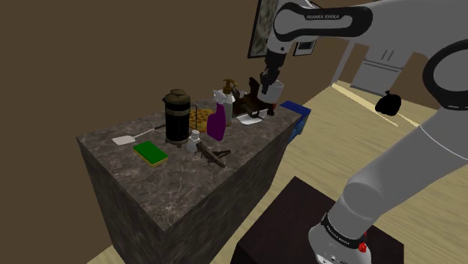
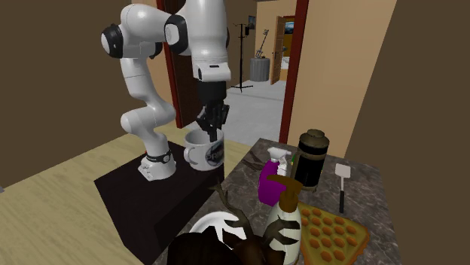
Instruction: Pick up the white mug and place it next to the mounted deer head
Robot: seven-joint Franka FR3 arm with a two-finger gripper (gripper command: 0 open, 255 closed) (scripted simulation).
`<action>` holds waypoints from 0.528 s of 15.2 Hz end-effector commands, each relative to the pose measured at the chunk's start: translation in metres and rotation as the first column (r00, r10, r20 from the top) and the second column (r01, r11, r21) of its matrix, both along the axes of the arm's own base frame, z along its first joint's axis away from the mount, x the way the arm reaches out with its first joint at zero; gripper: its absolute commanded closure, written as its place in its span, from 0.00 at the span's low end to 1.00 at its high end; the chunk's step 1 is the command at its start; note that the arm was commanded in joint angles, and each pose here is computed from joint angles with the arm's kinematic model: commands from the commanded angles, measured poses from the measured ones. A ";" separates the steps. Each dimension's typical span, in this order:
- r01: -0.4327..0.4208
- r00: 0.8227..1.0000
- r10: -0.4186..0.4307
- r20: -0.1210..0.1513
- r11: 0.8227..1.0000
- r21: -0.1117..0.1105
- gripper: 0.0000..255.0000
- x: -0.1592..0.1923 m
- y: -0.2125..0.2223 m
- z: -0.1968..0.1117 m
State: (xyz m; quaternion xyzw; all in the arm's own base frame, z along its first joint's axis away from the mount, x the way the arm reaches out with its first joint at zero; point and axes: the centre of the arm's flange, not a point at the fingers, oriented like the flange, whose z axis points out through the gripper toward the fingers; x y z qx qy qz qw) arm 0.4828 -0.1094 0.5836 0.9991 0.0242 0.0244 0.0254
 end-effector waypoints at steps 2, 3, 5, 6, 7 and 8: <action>0.000 1.000 0.000 0.001 1.000 0.000 1.00 0.000 0.000 -0.016; 0.000 1.000 0.000 0.001 1.000 0.000 1.00 0.000 0.000 -0.021; 0.000 1.000 0.000 0.001 1.000 0.000 1.00 0.000 0.000 -0.032; 0.000 1.000 0.000 0.001 1.000 0.000 1.00 0.000 0.000 -0.037; 0.000 1.000 0.000 0.001 1.000 0.000 1.00 0.000 0.000 -0.043; 0.000 1.000 0.000 0.001 1.000 0.000 1.00 0.000 0.000 -0.048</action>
